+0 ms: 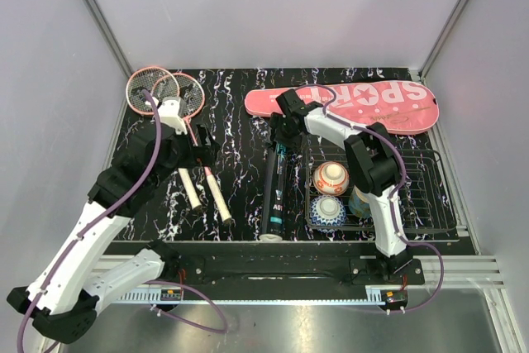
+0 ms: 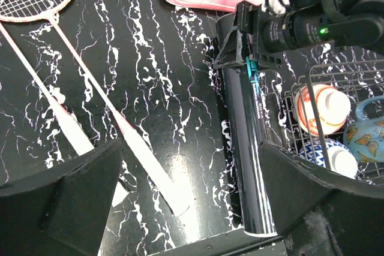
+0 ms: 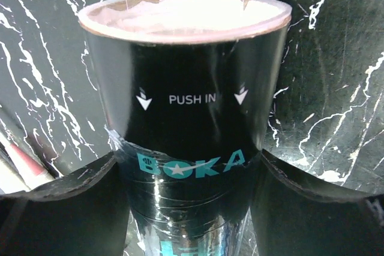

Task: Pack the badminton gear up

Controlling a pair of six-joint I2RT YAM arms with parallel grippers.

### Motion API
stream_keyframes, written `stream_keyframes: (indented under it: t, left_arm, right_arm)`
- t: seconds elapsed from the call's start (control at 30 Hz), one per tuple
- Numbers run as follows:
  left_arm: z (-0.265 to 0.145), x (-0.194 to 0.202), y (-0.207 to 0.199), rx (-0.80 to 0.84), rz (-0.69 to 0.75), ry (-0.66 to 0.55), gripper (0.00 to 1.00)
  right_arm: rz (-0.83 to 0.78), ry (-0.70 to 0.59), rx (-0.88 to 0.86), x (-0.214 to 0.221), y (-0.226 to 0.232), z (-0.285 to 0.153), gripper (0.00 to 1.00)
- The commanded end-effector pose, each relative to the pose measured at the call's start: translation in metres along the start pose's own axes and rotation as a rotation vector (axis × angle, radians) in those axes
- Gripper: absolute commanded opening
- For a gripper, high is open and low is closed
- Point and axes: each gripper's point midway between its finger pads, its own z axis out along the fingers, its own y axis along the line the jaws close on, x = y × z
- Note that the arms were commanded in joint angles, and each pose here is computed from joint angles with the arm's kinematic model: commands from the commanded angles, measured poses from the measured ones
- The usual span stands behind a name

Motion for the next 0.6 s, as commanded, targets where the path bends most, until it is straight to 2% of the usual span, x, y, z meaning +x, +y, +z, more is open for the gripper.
stream_keyframes:
  t: [0.0, 0.13, 0.2, 0.23, 0.4, 0.43, 0.5, 0.57]
  left_arm:
    - [0.006, -0.018, -0.014, 0.073, -0.046, -0.063, 0.99]
    - [0.021, -0.016, -0.021, 0.119, -0.081, -0.037, 0.99]
    - [0.029, -0.023, -0.018, 0.124, -0.112, -0.053, 0.99]
    - [0.035, -0.021, -0.02, 0.146, -0.122, -0.033, 0.99]
    - [0.075, -0.035, -0.008, 0.203, -0.272, -0.053, 0.99]
    - [0.092, -0.024, -0.009, 0.232, -0.302, -0.001, 0.99]
    - [0.113, -0.032, -0.006, 0.262, -0.365, -0.006, 0.99]
    - [0.144, -0.021, -0.006, 0.284, -0.4, 0.063, 0.98]
  right_arm:
    - [-0.058, -0.061, -0.017, -0.014, 0.01, -0.002, 0.67]
    - [-0.086, -0.063, -0.04, -0.018, 0.018, -0.008, 0.82]
    - [-0.098, -0.085, -0.049, -0.025, 0.024, -0.018, 0.96]
    - [-0.11, -0.097, -0.047, -0.029, 0.026, -0.022, 1.0]
    - [-0.141, -0.176, -0.084, -0.055, 0.05, -0.071, 1.0]
    - [-0.156, -0.193, -0.089, -0.059, 0.053, -0.081, 1.0]
    - [-0.167, -0.259, -0.126, -0.073, 0.065, -0.113, 1.0]
    - [-0.153, -0.307, -0.146, -0.09, 0.064, -0.135, 1.0]
